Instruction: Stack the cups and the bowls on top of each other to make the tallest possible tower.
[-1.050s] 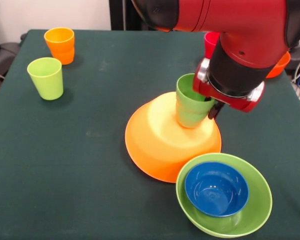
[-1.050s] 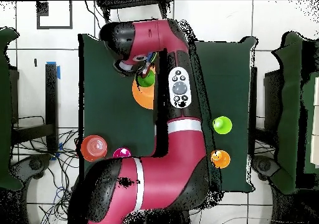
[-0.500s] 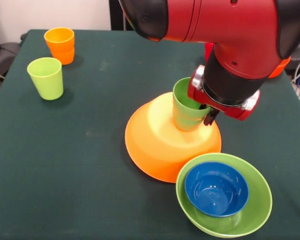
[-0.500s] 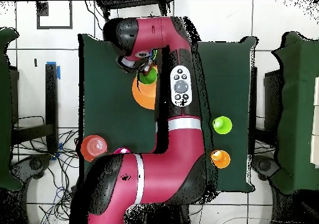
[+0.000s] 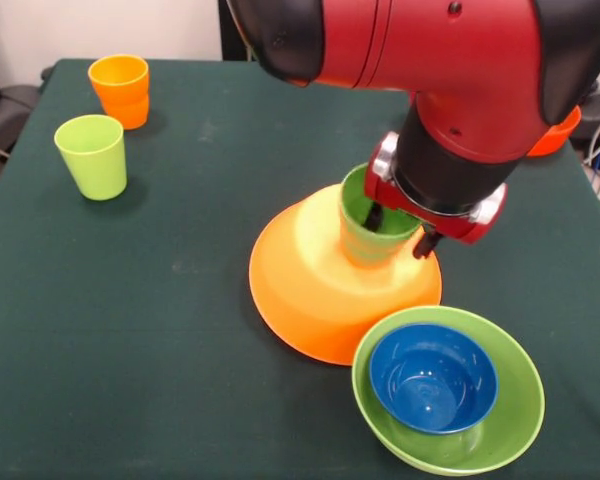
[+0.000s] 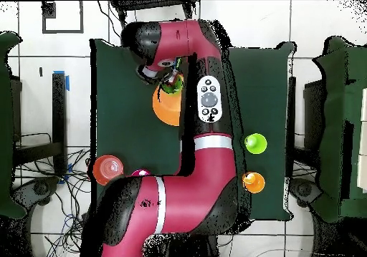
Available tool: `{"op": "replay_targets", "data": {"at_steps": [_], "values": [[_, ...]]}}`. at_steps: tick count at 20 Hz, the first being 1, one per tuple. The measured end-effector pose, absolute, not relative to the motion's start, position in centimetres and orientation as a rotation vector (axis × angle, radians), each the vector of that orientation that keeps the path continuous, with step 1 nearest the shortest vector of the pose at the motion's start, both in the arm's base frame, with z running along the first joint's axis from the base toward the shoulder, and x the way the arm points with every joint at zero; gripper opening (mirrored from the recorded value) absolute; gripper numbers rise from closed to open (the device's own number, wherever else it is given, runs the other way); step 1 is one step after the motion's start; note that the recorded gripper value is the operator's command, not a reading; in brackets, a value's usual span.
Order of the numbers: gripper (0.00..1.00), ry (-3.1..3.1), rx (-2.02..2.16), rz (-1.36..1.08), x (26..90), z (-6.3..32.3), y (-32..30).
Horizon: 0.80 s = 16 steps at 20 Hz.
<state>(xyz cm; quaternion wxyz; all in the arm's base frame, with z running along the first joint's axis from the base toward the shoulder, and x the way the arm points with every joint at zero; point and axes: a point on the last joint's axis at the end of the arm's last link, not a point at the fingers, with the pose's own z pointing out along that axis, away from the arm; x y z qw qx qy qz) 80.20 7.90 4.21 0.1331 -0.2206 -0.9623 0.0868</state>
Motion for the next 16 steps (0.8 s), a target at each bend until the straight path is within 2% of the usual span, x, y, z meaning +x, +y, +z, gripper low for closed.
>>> {"op": "replay_targets", "data": {"at_steps": [5,16], "values": [[1.00,-2.767,-0.639,0.279,79.4,2.9,7.3],[1.00,-2.755,-0.643,0.321,78.9,2.8,6.3]]}}
